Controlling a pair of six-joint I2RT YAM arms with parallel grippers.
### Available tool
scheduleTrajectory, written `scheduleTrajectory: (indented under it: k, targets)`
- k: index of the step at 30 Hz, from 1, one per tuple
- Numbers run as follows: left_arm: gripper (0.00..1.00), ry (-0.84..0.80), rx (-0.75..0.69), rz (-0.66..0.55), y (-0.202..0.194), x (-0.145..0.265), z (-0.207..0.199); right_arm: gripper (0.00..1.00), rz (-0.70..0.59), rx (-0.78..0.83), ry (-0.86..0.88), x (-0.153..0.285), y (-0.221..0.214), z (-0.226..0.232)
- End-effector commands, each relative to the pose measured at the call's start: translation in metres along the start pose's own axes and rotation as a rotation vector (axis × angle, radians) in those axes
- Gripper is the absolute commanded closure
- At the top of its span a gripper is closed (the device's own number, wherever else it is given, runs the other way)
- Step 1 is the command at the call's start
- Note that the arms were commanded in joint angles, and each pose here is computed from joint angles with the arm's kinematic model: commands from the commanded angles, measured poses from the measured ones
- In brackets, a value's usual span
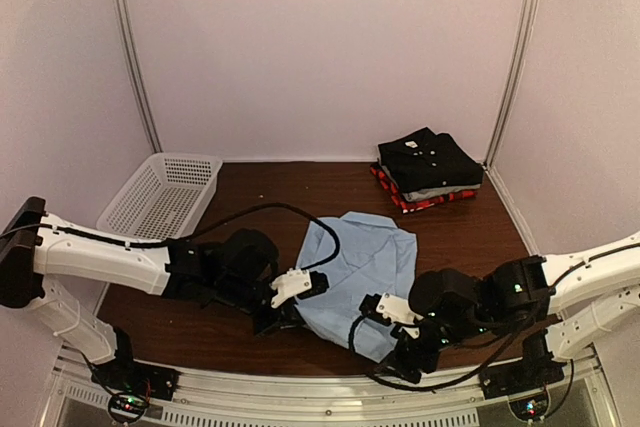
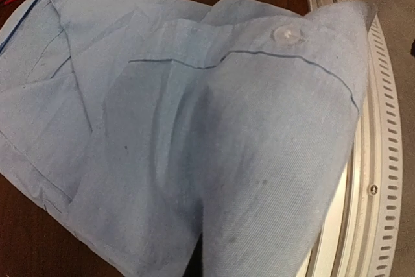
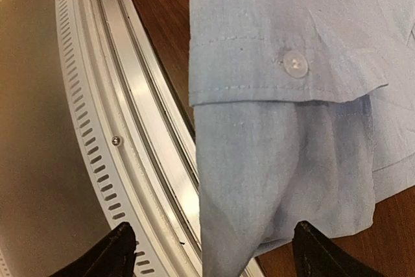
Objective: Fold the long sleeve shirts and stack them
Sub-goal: Pick up the 2/3-rectangle-folded shirt from the center of the board.
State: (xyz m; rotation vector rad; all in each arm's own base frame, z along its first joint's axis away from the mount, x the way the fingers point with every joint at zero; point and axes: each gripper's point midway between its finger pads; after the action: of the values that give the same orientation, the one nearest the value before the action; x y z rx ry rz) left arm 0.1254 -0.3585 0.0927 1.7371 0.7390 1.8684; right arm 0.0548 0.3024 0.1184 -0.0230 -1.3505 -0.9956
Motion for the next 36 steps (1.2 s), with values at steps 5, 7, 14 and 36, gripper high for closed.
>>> scheduleTrajectory:
  k: [5, 7, 14, 36]
  targets:
    - [1.0, -0.173, 0.086, -0.074, 0.023, 0.004, -0.014, 0.14, -0.028, 0.023, -0.152, -0.012, 0.005, -0.008]
    - [1.0, -0.201, 0.09, -0.085, 0.026, 0.007, -0.018, 0.14, -0.015, 0.029, -0.194, -0.015, 0.002, -0.013]
    - [1.0, -0.238, 0.106, -0.116, 0.032, 0.015, -0.021, 0.26, 0.024, 0.054, -0.266, -0.027, -0.005, -0.022]
    - [1.0, -0.44, 0.316, 0.028, 0.007, 0.054, -0.094, 1.0, 0.155, 0.056, 0.268, -0.017, -0.025, 0.077]
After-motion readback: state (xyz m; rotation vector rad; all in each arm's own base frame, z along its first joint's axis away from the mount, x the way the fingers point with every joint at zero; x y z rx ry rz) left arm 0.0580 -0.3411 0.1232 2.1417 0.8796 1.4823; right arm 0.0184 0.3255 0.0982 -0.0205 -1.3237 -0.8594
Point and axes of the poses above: each gripper's point midway between its finger pads, its own x axis back along the fingers, its own z axis along the line the jaws close on, y = z × x, and after that the axes turned 9 degrees about -x, right-handed
